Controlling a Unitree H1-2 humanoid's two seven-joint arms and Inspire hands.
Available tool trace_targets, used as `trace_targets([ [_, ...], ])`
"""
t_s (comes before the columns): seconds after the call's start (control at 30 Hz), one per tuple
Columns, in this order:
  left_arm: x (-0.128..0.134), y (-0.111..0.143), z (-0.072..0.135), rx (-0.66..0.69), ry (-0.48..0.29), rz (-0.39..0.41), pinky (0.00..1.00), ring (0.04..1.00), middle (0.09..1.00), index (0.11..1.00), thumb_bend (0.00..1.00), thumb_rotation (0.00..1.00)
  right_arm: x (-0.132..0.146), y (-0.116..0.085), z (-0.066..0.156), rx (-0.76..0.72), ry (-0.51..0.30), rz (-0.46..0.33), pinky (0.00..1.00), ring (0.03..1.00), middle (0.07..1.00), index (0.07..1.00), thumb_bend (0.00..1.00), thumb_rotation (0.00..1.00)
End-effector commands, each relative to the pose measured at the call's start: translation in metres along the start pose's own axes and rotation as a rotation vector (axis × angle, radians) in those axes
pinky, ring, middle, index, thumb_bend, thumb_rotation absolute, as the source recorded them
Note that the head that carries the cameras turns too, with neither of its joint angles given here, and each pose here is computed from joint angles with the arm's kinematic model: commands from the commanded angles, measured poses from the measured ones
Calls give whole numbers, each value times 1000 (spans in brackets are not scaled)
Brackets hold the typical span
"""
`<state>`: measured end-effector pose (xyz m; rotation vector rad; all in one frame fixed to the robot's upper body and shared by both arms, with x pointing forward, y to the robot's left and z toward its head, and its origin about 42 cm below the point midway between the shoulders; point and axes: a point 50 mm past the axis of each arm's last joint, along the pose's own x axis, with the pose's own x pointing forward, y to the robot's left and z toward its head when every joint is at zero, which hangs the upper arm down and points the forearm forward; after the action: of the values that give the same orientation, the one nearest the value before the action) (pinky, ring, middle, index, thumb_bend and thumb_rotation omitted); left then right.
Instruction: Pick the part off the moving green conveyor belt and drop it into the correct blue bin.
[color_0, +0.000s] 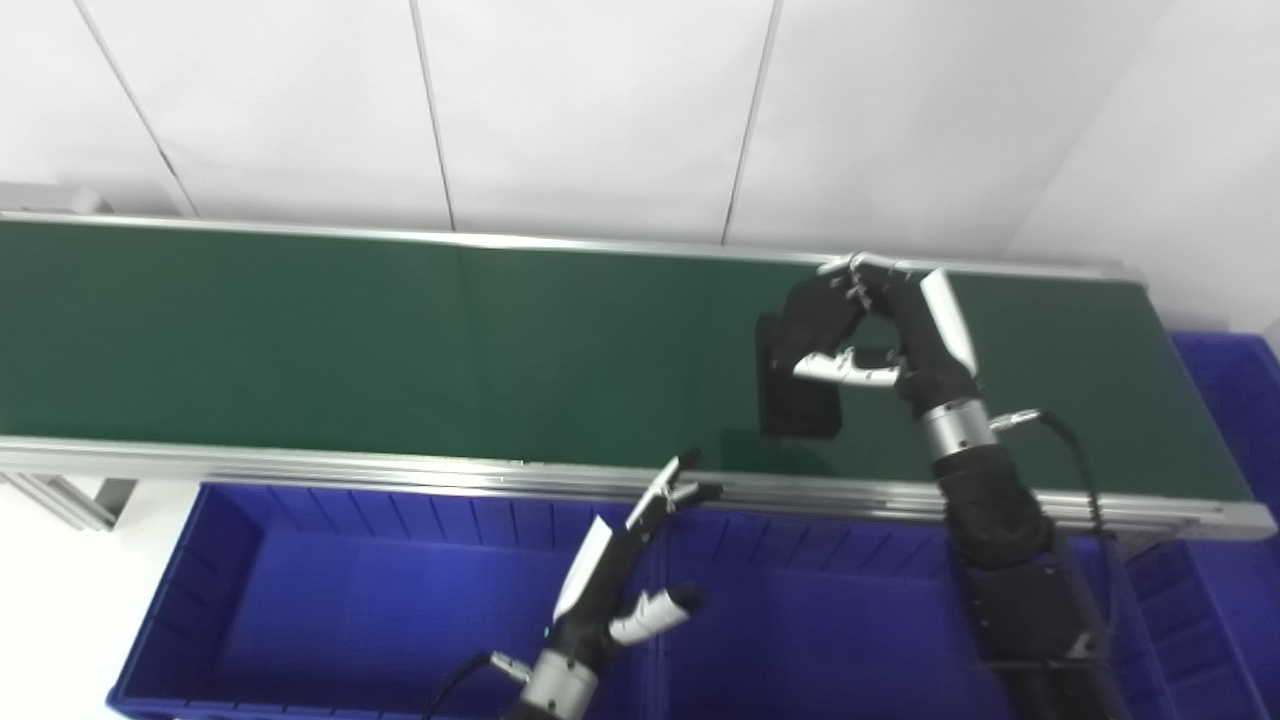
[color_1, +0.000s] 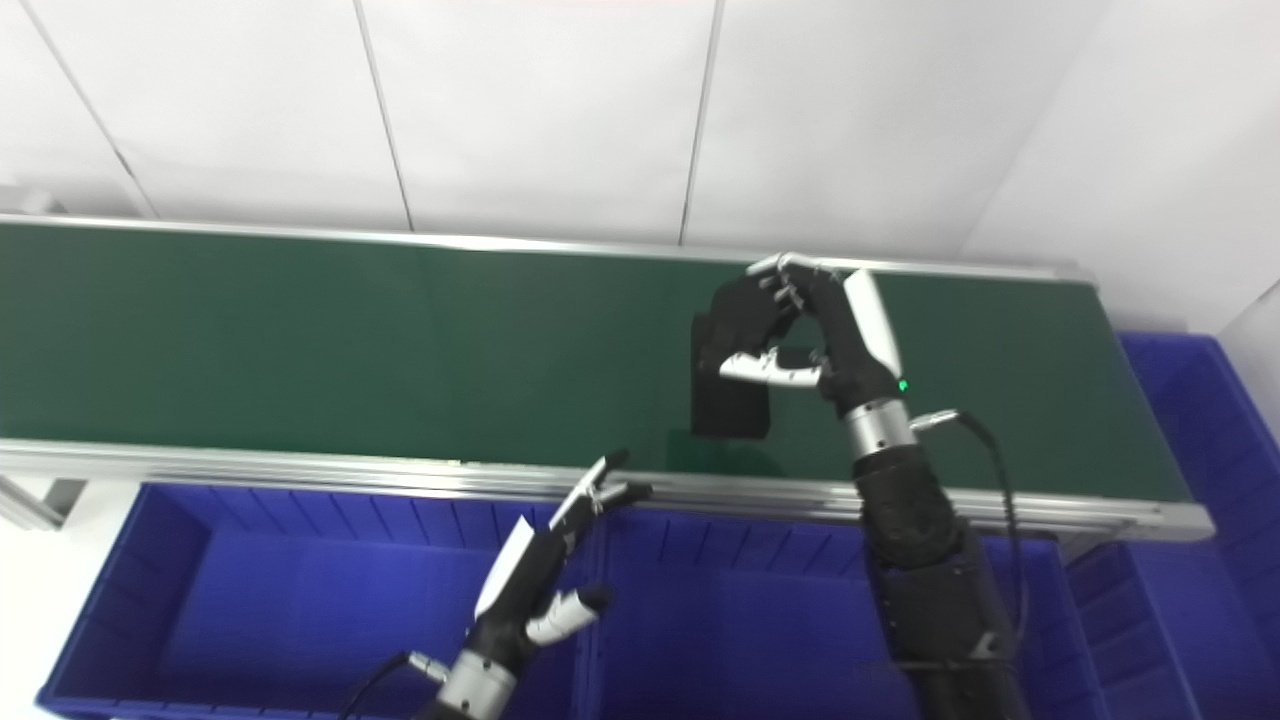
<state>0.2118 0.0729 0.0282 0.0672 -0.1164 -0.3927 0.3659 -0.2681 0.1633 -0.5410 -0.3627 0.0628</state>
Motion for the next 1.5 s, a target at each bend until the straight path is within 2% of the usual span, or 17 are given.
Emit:
trace_targets([
  [0.0, 11, -2, 18, -41, -88, 3, 902, 862, 835, 946, 864, 918, 0, -20, 12, -19, -36, -66, 310, 372, 440, 519, 521, 0],
  [0.2, 9, 9, 24, -69, -105, 17, 901, 874, 846, 951, 853, 909, -28, -42, 27, -122, -43, -86, 311, 376, 439, 513, 523, 0],
  [0.37, 9, 18, 34, -76, -141, 23, 887, 868, 845, 954, 870, 927, -51, -51, 38, -188, -34, -85, 302, 368, 438, 512, 523, 0],
  [0.5, 8, 25, 38, -60, -157, 14, 887, 865, 842, 967, 844, 935, -79, -54, 44, -185, 15, -107, 294, 360, 435, 515, 523, 0],
  [0.63, 6, 29, 39, -60, -161, 8, 888, 866, 837, 966, 848, 932, -103, -49, 46, -169, 72, -119, 322, 384, 444, 517, 524, 0],
  [0.77, 4, 30, 37, -64, -150, -5, 885, 871, 843, 965, 841, 937, -129, -37, 45, -172, 117, -109, 314, 372, 436, 517, 523, 0],
  [0.93, 4, 28, 36, -68, -146, -9, 880, 866, 844, 961, 841, 941, -148, -22, 40, -128, 148, -76, 310, 366, 430, 517, 523, 0],
  [1.13, 4, 26, 35, -69, -144, -10, 884, 865, 840, 962, 843, 942, -158, -3, 35, -111, 182, -24, 338, 399, 448, 508, 525, 0],
  [1.47, -1, 22, 38, -75, -146, -1, 888, 865, 836, 955, 853, 931, -165, 50, 19, -77, 196, 104, 314, 369, 435, 517, 523, 0],
])
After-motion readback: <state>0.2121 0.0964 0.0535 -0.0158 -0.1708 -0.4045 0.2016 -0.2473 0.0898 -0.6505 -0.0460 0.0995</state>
